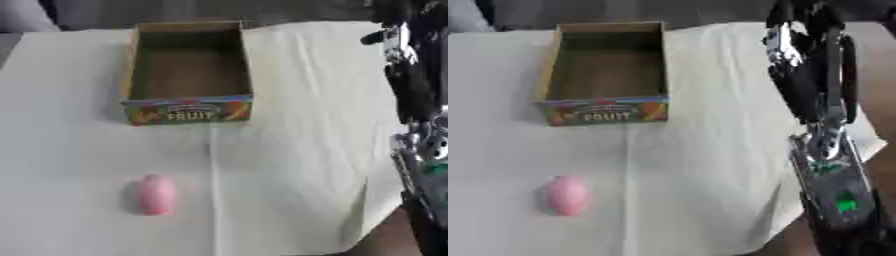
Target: Pick up objects on the table and place them in the box.
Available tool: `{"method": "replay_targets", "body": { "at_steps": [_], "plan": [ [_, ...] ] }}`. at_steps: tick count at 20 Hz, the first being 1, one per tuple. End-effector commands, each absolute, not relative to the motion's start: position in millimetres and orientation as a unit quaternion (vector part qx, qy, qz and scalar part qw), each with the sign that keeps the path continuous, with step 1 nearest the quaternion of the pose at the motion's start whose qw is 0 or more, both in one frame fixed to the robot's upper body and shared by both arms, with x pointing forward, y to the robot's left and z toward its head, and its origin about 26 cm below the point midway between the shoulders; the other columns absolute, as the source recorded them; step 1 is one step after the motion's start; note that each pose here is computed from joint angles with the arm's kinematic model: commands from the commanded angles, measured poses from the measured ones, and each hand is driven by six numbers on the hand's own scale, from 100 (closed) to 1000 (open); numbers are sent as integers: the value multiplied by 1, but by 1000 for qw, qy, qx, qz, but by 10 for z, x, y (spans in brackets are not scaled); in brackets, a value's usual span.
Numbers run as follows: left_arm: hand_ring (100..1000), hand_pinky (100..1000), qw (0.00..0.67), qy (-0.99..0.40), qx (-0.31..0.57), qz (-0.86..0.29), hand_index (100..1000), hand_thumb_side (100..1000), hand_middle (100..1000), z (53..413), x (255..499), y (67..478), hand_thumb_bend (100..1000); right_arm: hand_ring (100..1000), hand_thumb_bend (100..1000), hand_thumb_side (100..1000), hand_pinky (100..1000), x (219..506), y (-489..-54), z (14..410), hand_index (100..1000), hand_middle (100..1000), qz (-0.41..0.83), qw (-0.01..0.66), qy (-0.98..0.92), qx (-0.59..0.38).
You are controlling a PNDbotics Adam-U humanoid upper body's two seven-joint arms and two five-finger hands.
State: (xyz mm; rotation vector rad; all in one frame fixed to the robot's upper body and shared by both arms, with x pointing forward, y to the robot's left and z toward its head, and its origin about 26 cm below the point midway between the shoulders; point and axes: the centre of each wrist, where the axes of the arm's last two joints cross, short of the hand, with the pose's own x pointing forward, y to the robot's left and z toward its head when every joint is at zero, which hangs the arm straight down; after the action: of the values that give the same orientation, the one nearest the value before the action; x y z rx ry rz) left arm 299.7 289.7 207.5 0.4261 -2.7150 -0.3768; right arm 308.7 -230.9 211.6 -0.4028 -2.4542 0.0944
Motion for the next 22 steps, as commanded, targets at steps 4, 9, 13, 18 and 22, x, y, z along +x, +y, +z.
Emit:
{"method": "replay_targets", "body": {
  "at_steps": [4, 9, 13, 18, 22],
  "plan": [
    [580, 636, 174, -938, 187, -235, 844, 620, 632, 2183, 2952, 2970, 100, 781, 150, 629, 537, 3056, -2318, 2189, 775, 536, 41, 307, -938, -153],
    [628, 687, 147, -852, 240, -441, 877, 709, 674, 2332, 2924, 3082, 100, 782, 148, 628, 538, 3052, -2327, 2173, 775, 536, 45, 310, -937, -155],
    [665, 717, 121, -773, 283, -554, 892, 657, 688, 2507, 2918, 3098, 100, 782, 148, 628, 538, 3049, -2328, 2163, 776, 536, 49, 313, -936, -154],
    [681, 718, 160, -711, 268, -631, 904, 655, 704, 2575, 2927, 2993, 100, 782, 149, 628, 539, 3049, -2317, 2164, 776, 536, 53, 314, -936, -151],
    [708, 737, 152, -672, 249, -681, 913, 662, 723, 2653, 2937, 2919, 100, 782, 150, 628, 539, 3049, -2307, 2163, 776, 535, 56, 314, -936, -147]
  ]
}}
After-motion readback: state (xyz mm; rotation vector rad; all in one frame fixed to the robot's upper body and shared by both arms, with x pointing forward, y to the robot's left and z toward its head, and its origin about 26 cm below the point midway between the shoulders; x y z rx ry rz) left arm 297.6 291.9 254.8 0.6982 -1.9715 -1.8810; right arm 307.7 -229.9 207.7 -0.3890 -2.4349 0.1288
